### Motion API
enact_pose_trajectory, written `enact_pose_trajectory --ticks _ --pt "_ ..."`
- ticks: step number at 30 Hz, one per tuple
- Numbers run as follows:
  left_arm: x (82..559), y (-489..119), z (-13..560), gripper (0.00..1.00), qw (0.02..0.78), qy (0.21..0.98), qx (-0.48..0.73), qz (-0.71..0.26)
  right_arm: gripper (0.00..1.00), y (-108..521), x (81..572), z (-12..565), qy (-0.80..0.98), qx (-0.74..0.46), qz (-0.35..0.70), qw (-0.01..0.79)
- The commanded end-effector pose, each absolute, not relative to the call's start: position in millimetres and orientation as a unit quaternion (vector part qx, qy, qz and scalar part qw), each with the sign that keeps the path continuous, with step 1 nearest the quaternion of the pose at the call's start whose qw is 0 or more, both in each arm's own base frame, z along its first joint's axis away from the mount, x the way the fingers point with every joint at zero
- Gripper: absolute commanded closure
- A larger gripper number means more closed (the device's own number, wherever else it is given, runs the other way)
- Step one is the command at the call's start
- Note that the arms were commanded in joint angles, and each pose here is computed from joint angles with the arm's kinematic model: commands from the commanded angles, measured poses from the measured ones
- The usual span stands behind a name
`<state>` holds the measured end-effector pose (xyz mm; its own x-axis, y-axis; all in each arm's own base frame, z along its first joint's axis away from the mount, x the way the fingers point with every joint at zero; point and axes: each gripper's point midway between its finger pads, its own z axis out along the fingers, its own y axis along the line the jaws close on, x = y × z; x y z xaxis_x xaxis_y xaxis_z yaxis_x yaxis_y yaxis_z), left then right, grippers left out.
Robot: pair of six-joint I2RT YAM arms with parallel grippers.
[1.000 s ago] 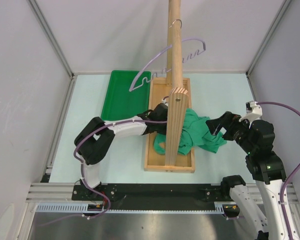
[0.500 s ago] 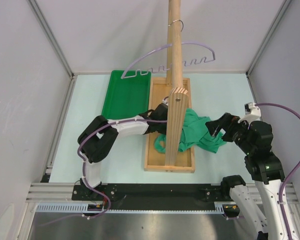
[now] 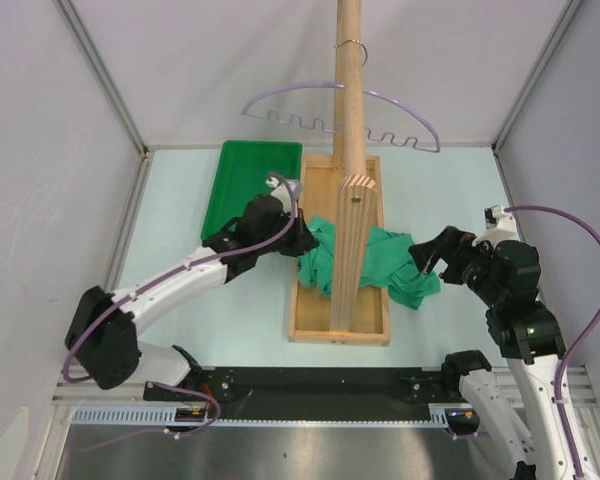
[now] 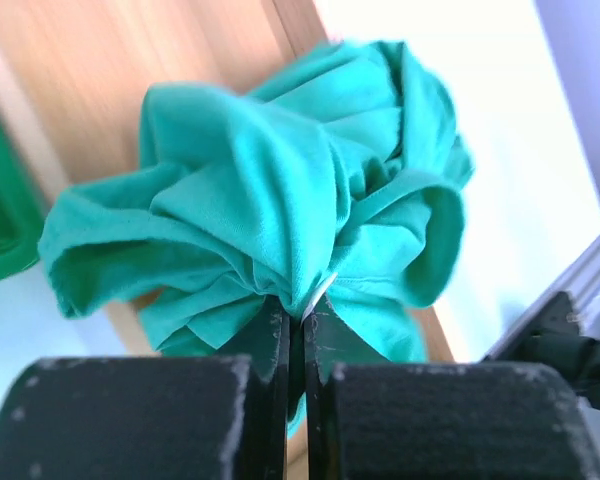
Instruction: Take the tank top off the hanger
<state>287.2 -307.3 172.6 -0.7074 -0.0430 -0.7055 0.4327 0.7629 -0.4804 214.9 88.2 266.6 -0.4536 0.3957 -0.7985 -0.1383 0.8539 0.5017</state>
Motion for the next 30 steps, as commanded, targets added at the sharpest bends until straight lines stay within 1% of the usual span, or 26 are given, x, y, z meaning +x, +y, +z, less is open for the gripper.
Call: enact_pose_trajectory --ticks 1,6,10,15,20,21,24,25,27,28,29,30 --pt "281.5 -282.3 220.2 1.0 0.405 0.838 0.086 -0.356 0.0 91.3 217.9 273.1 0.802 0.074 0.27 0.528" --pt "279.0 -252.1 256.0 1.0 0.435 0.822 0.066 -0.361 0.0 92.5 218.8 272.3 0.801 0.074 0.274 0.527" --pt "277.3 -227.4 292.2 1.0 0.476 0.805 0.056 -0.349 0.0 93.6 219.2 269.8 0.802 0.075 0.276 0.524" --pt "262.1 -200.2 334.5 1.0 0.535 0.772 0.042 -0.34 0.0 93.5 220.4 268.2 0.803 0.076 0.275 0.523" --pt "252.6 -191.5 340.5 1.0 0.549 0.761 0.032 -0.344 0.0 96.0 221.6 266.3 0.804 0.076 0.282 0.519" --pt "253.5 -192.1 334.0 1.0 0.545 0.764 0.029 -0.345 0.0 97.4 221.1 265.4 0.804 0.075 0.285 0.517" --pt "250.9 -217.2 326.0 1.0 0.511 0.765 0.063 -0.387 0.0 97.7 220.5 265.5 0.803 0.076 0.287 0.516" --pt "247.2 -239.3 311.2 1.0 0.464 0.776 0.098 -0.416 0.0 97.7 220.1 266.9 0.803 0.076 0.287 0.517" --pt "248.5 -261.5 309.2 1.0 0.427 0.777 0.126 -0.445 0.0 97.5 218.6 268.6 0.801 0.076 0.288 0.519" --pt "251.2 -276.3 292.6 1.0 0.388 0.791 0.137 -0.453 0.0 97.8 218.3 270.6 0.799 0.076 0.29 0.521" --pt "248.4 -284.7 288.7 1.0 0.368 0.793 0.146 -0.463 0.0 97.8 218.0 271.6 0.799 0.075 0.29 0.522" --pt "249.7 -290.3 287.7 1.0 0.364 0.794 0.146 -0.464 0.0 97.2 217.9 272.2 0.799 0.076 0.289 0.522"
